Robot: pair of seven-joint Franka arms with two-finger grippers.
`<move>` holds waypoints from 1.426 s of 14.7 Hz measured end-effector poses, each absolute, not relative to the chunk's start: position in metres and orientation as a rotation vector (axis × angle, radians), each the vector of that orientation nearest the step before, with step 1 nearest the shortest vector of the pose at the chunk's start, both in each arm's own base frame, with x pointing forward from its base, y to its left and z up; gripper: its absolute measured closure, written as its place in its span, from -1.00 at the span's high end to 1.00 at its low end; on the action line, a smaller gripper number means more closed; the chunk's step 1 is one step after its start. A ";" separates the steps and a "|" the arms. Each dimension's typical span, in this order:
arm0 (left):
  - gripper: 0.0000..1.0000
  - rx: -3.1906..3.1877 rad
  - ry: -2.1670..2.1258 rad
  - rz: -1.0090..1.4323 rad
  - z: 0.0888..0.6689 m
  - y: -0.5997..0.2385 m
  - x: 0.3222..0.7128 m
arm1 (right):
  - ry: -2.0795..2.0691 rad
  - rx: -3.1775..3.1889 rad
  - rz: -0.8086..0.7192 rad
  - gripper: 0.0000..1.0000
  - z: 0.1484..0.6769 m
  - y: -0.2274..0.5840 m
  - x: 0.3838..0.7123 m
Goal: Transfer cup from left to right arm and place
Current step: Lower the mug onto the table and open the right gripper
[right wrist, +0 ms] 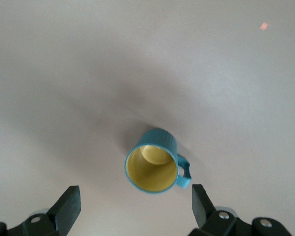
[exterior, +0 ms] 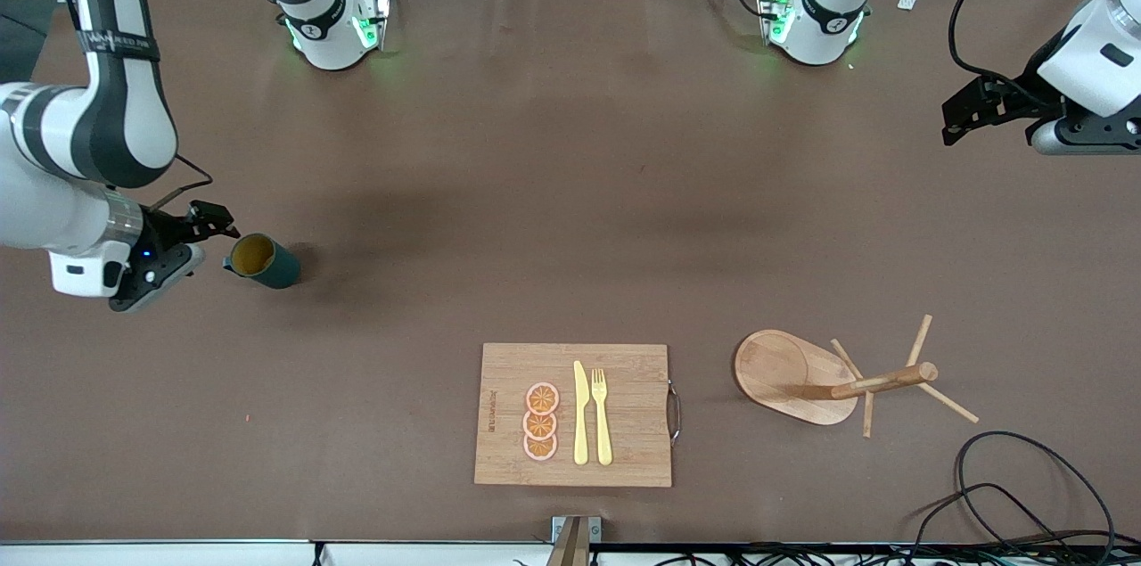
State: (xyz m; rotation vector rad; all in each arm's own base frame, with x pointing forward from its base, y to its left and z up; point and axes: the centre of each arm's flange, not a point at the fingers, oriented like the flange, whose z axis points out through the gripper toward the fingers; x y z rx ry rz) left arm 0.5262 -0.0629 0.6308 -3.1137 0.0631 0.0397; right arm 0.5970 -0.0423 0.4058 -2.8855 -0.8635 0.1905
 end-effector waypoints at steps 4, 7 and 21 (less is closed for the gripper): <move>1.00 -3.114 0.062 0.036 0.632 -0.063 0.525 | -0.340 -3.024 0.210 1.00 0.475 -0.038 0.609; 1.00 -3.114 0.063 0.024 0.636 -0.063 0.523 | -0.067 -3.108 0.213 1.00 0.514 -0.040 0.611; 1.00 -3.116 0.062 -0.012 0.642 -0.063 0.521 | 0.139 -3.123 0.263 1.00 0.568 -0.054 0.602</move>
